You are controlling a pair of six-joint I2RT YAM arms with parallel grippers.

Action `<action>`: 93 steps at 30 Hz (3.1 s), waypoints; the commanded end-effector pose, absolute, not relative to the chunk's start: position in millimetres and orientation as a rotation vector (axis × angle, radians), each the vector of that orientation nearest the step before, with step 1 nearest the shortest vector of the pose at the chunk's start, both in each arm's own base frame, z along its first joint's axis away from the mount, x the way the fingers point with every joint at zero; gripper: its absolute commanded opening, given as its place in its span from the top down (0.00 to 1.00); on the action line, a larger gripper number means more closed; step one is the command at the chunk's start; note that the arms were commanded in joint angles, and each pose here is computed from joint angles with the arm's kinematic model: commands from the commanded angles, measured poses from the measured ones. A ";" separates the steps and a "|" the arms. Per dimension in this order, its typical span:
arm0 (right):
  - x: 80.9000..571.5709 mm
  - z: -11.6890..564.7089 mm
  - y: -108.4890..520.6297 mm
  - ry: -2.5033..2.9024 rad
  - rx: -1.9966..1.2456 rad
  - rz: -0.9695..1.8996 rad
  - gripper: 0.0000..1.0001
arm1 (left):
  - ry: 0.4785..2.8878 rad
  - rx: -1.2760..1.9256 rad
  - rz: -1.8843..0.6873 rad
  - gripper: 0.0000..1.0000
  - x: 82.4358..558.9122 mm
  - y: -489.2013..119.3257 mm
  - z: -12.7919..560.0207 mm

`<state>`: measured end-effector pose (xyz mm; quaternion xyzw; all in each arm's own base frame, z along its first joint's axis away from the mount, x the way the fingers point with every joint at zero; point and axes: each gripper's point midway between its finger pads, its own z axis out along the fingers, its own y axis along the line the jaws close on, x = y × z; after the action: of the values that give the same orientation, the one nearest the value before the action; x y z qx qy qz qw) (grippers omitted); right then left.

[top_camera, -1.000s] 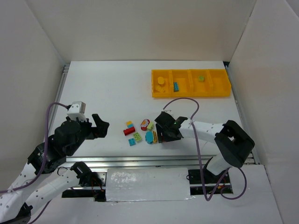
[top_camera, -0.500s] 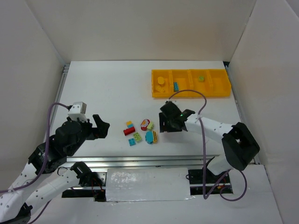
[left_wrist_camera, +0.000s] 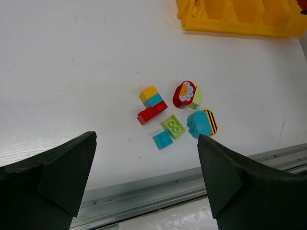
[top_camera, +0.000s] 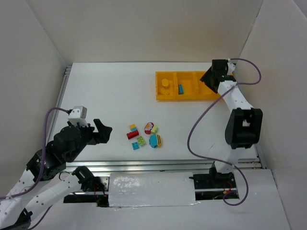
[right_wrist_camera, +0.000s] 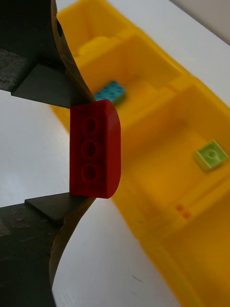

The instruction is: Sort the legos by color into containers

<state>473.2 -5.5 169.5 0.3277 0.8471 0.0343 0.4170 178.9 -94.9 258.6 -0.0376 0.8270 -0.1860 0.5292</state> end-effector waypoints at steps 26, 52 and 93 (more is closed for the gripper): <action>585.3 173.2 -135.6 1.950 1.176 0.016 0.00 | 2.004 -0.005 -0.449 0.01 185.6 -113.1 254.7; 316.3 102.7 289.8 2.505 -0.373 0.151 0.00 | 1.964 -0.160 -0.384 0.01 187.6 -86.5 260.1; 312.4 32.7 317.0 2.499 0.344 0.051 0.09 | 1.938 -0.146 -0.424 0.01 183.2 -87.4 265.4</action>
<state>300.5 305.9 25.8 0.1227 0.9482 0.0013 0.2931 180.9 -84.7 253.1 -0.0606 0.8312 -0.1627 0.5282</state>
